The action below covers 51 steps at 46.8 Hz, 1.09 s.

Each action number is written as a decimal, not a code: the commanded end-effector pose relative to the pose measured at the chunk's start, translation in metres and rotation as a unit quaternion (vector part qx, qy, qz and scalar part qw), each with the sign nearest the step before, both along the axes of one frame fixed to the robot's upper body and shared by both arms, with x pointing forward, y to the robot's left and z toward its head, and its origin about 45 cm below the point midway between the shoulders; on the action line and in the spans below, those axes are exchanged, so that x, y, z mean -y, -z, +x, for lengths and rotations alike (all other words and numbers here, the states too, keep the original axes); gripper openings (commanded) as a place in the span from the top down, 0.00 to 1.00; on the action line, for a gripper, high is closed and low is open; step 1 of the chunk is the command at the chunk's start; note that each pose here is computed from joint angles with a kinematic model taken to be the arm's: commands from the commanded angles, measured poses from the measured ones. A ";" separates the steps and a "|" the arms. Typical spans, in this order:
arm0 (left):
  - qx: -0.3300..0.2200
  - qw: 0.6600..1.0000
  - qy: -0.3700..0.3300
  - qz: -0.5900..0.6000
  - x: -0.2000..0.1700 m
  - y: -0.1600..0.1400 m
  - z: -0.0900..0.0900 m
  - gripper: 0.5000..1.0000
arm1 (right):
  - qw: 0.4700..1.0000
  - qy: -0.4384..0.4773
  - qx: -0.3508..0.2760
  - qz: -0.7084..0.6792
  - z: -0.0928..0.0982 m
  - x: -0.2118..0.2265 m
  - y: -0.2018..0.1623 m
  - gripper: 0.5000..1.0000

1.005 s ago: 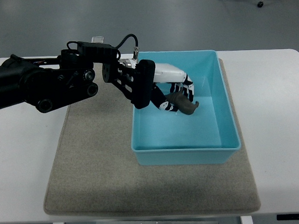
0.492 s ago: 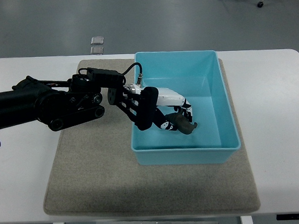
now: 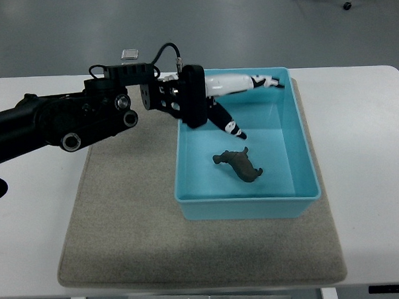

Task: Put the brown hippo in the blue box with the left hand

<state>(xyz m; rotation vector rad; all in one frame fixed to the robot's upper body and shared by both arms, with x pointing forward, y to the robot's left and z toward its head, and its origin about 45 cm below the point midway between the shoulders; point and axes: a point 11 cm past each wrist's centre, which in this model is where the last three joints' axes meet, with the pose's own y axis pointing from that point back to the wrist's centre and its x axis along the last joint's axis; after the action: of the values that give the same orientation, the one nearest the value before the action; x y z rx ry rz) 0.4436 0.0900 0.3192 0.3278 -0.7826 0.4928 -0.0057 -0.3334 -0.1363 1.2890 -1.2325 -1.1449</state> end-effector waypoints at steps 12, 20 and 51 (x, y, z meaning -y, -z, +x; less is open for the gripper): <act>-0.113 0.935 -0.177 -0.286 -0.090 -0.051 0.058 0.02 | 1.000 0.000 0.000 0.000 0.001 0.000 0.000 0.13; -0.161 0.863 -0.278 -0.391 -0.155 -0.039 0.080 0.02 | 1.000 -0.001 0.000 0.000 0.000 0.000 0.000 0.13; -0.226 0.739 -0.384 -0.505 -0.240 0.020 0.078 0.01 | 1.000 0.000 0.000 0.000 0.001 0.000 0.000 0.13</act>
<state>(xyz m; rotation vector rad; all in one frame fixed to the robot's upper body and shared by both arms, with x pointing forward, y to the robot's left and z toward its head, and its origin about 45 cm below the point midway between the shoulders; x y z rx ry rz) 0.5221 0.3255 0.3024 -0.2979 0.2216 1.4500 -0.0058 -0.3334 -0.1363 1.2889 -1.2320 -1.1448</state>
